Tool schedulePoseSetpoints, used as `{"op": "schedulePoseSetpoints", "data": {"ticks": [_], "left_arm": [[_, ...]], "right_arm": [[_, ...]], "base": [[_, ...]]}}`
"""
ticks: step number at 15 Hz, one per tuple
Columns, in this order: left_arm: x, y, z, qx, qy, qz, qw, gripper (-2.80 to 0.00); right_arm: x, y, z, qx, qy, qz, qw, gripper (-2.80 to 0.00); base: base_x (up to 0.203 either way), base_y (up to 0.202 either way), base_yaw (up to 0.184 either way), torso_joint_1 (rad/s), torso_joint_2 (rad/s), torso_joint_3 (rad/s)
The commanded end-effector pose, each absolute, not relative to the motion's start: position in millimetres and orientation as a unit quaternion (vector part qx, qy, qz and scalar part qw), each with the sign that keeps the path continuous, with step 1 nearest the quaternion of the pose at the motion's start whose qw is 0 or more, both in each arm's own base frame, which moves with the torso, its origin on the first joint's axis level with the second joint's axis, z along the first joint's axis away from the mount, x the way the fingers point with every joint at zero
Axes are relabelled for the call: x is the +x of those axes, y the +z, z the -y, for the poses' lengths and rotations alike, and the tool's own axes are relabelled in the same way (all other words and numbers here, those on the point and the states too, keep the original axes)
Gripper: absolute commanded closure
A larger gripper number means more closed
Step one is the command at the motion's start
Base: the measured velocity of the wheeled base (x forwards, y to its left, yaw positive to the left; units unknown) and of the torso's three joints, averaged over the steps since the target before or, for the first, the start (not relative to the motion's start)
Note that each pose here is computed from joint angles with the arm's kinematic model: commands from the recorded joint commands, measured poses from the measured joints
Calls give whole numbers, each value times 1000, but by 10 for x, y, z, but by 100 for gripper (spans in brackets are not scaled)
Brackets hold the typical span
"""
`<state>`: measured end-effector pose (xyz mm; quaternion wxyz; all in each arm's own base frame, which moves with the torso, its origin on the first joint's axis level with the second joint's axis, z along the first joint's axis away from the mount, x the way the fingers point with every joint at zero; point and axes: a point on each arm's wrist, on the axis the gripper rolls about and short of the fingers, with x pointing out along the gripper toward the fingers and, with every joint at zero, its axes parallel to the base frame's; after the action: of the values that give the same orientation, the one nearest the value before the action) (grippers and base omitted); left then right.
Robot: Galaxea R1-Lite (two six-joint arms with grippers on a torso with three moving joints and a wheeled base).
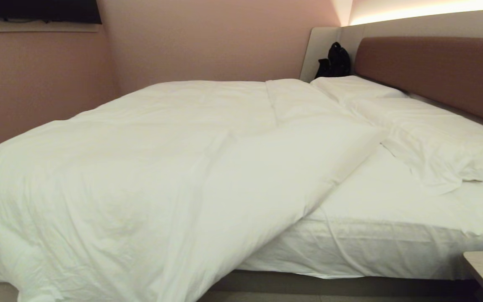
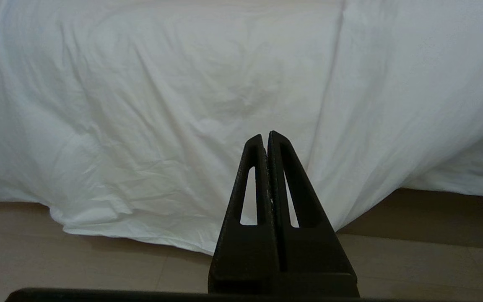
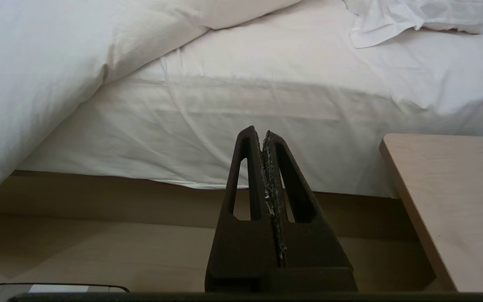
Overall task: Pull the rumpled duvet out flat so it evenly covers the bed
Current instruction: Hold the folded corner of the quilt
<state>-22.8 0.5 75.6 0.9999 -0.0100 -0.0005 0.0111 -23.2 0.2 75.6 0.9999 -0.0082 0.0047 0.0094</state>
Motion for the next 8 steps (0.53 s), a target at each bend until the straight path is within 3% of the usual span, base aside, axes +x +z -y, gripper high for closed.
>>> {"op": "schedulePoseSetpoints", "data": {"ticks": [1, 8], "left_arm": [[-228, 758, -5, -12, 11, 2, 1000, 0], [-228, 758, -5, -18, 11, 2, 1000, 0]], "right_arm": [[-232, 756, -2, -8, 10, -5, 1000, 0], [-232, 756, -2, -8, 10, -5, 1000, 0]], "base": [[0, 0, 0, 0, 0, 0], [0, 0, 0, 0, 0, 0]]}}
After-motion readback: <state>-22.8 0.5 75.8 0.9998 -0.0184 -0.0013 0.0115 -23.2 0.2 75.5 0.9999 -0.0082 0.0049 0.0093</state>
